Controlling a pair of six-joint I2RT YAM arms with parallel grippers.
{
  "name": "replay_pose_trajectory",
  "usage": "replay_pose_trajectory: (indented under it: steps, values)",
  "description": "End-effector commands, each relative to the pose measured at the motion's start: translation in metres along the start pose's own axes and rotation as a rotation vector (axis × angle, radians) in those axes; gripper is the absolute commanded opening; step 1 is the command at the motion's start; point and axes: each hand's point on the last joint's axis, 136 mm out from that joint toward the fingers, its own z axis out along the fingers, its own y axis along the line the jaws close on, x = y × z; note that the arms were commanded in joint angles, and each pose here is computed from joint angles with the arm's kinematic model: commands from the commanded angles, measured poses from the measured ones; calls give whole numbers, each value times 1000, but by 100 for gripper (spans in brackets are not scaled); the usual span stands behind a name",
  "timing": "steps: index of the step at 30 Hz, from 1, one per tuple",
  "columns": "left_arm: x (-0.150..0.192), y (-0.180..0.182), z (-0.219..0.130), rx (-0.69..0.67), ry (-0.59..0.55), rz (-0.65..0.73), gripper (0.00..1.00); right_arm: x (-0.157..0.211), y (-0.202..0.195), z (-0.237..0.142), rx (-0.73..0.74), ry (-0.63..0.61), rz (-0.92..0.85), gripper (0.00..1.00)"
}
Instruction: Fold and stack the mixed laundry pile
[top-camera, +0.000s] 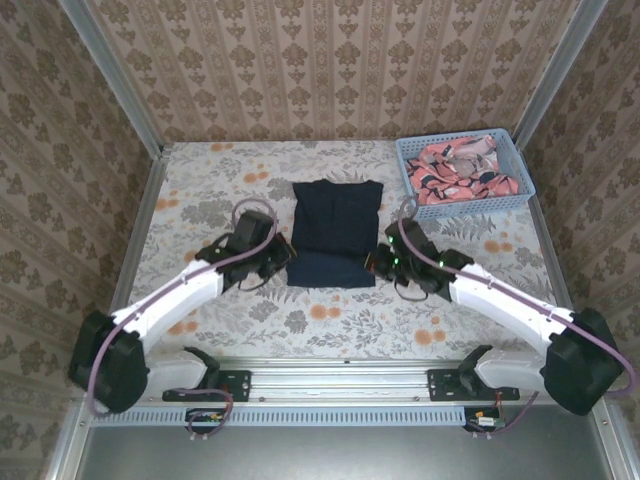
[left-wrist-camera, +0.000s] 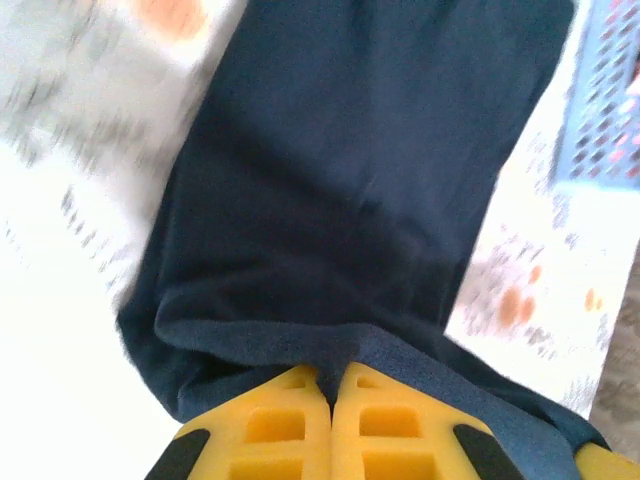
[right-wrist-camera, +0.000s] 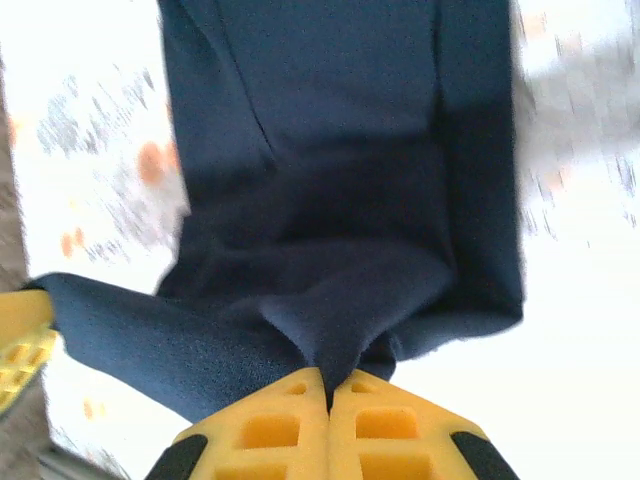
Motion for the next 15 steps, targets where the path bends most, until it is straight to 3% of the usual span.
replay_pose_trajectory:
  steps: [1,7,8,9,10,11,12,13,15]
  values:
    - [-61,-46,8,93,-135,96,0,-57,25,1,-61,-116,-10,0]
    - [-127,-94,69,147,-135,126,0,-147,45,32,-74,-198,-11,0]
    - [-150,-100,78,144,-152,128,0,-164,44,40,-59,-229,-4,0]
    - [-160,-97,95,116,-136,138,16,-180,40,52,-30,-249,4,11]
    - [-173,-104,100,102,-138,141,51,-194,33,63,-4,-253,16,30]
    - [-181,-100,114,78,-112,127,98,-211,23,74,38,-265,28,57]
    - [-189,-99,123,70,-101,120,100,-222,12,84,79,-264,51,82]
    - [-194,-97,128,62,-99,113,100,-231,8,91,75,-262,64,97]
    - [-205,-100,124,72,-117,122,100,-244,7,94,39,-266,76,100]
